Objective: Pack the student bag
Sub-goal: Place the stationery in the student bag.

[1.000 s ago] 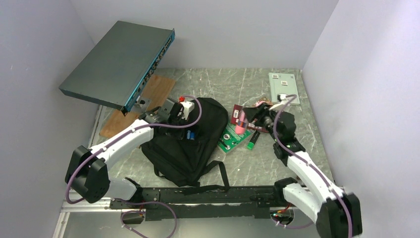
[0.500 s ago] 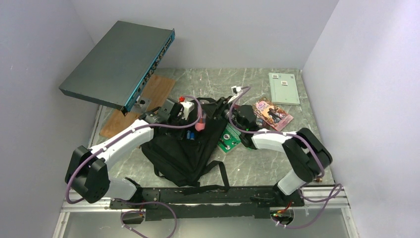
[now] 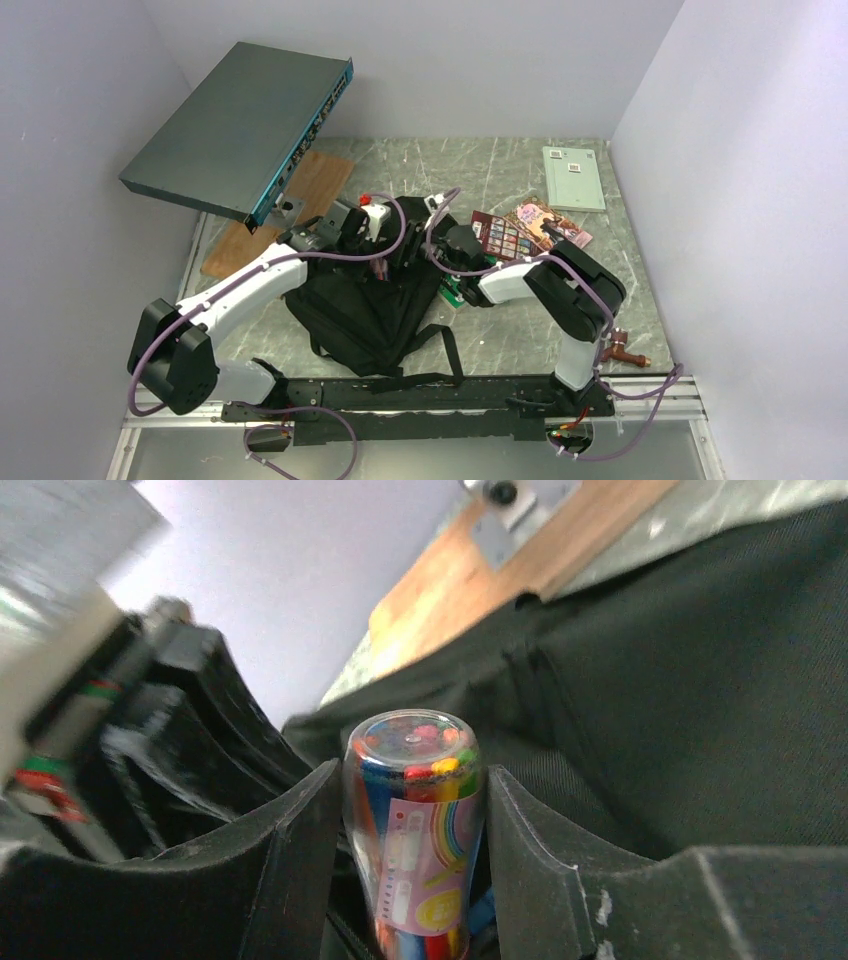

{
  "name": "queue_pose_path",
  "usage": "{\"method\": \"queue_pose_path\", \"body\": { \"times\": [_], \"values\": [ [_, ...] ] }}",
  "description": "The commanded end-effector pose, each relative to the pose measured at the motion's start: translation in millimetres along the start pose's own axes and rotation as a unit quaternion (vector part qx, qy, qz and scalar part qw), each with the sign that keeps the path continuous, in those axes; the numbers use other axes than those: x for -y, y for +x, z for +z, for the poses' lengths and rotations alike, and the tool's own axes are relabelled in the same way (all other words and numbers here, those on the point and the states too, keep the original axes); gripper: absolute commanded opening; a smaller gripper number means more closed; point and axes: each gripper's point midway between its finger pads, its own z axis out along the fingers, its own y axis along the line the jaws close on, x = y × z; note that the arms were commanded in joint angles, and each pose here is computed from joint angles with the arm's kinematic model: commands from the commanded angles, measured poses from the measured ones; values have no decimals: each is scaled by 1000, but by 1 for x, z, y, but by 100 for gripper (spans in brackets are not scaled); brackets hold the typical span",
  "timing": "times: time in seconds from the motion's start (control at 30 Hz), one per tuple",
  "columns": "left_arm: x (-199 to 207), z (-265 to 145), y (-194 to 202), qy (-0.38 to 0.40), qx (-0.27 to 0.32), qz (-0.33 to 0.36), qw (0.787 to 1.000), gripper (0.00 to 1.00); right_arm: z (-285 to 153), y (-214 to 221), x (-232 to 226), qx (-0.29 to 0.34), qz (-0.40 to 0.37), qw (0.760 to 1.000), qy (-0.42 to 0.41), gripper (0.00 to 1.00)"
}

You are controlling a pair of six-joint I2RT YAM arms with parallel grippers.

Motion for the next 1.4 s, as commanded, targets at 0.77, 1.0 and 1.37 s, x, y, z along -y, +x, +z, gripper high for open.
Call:
{"method": "queue_pose_path", "body": {
  "times": [0.77,1.0,1.37],
  "values": [
    [6,-10,-22,10,44,12,999,0,-37,52,5,-259,4,964,63,93],
    [7,-8,-21,13,42,12,999,0,-25,19,16,-201,40,975,81,60],
    [4,-11,-21,5,47,12,999,0,8,44,9,-238,91,966,43,38]
  ]
}}
